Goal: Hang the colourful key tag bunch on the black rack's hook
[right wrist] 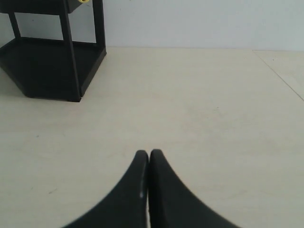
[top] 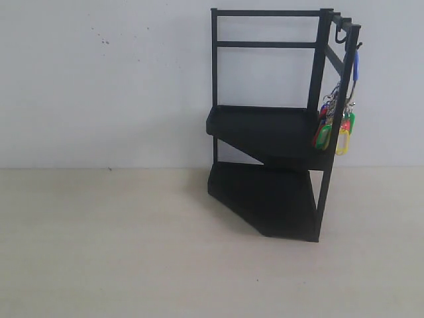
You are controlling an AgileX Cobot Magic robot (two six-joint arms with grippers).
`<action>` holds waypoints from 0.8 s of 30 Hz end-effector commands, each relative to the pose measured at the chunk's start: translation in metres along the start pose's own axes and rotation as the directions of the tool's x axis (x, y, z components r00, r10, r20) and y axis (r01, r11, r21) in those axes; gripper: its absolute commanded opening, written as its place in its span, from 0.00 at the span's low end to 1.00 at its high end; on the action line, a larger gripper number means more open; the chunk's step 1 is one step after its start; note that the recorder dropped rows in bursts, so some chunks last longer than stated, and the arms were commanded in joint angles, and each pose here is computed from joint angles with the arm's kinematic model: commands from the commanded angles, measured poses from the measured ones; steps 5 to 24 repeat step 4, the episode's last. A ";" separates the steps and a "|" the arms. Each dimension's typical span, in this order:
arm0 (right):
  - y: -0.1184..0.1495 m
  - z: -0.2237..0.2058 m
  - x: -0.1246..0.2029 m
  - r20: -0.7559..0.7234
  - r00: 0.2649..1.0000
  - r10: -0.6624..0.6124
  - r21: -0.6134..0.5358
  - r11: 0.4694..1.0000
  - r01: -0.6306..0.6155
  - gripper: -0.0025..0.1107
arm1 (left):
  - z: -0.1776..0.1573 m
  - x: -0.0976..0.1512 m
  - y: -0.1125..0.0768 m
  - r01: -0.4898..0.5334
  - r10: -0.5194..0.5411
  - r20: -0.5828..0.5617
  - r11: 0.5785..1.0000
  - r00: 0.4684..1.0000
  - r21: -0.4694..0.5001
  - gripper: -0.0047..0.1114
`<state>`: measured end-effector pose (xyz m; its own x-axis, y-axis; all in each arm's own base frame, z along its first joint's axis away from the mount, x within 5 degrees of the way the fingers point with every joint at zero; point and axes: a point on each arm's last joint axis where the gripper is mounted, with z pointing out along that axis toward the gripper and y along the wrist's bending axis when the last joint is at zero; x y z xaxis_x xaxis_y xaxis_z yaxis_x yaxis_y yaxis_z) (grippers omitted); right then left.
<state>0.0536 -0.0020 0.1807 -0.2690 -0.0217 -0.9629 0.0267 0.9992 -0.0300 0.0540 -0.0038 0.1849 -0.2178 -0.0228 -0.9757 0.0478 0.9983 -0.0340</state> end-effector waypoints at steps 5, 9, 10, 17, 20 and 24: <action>0.000 0.000 -0.001 0.009 1.000 -0.003 -0.002 1.000 0.003 0.02 | 0.000 -0.002 0.000 0.002 -0.002 0.010 1.000 1.000 -0.003 0.08; 0.000 0.000 -0.001 0.009 1.000 -0.003 -0.002 1.000 0.003 0.02 | 0.000 -0.002 0.000 0.002 -0.002 0.010 1.000 1.000 -0.003 0.08; 0.000 0.000 -0.001 0.009 1.000 -0.003 -0.002 1.000 0.003 0.02 | 0.000 -0.002 0.000 0.002 -0.002 0.010 1.000 1.000 -0.003 0.08; 0.000 0.000 -0.001 0.009 1.000 -0.003 -0.002 1.000 0.003 0.02 | 0.000 -0.002 0.000 0.002 -0.002 0.010 1.000 1.000 -0.003 0.08; 0.000 0.000 -0.001 0.009 1.000 -0.003 -0.002 1.000 0.003 0.02 | 0.000 -0.002 0.000 0.002 -0.002 0.010 1.000 1.000 -0.003 0.08; 0.000 0.000 -0.001 0.009 1.000 -0.003 -0.002 1.000 0.003 0.02 | 0.000 -0.002 0.000 0.002 -0.002 0.010 1.000 1.000 -0.003 0.08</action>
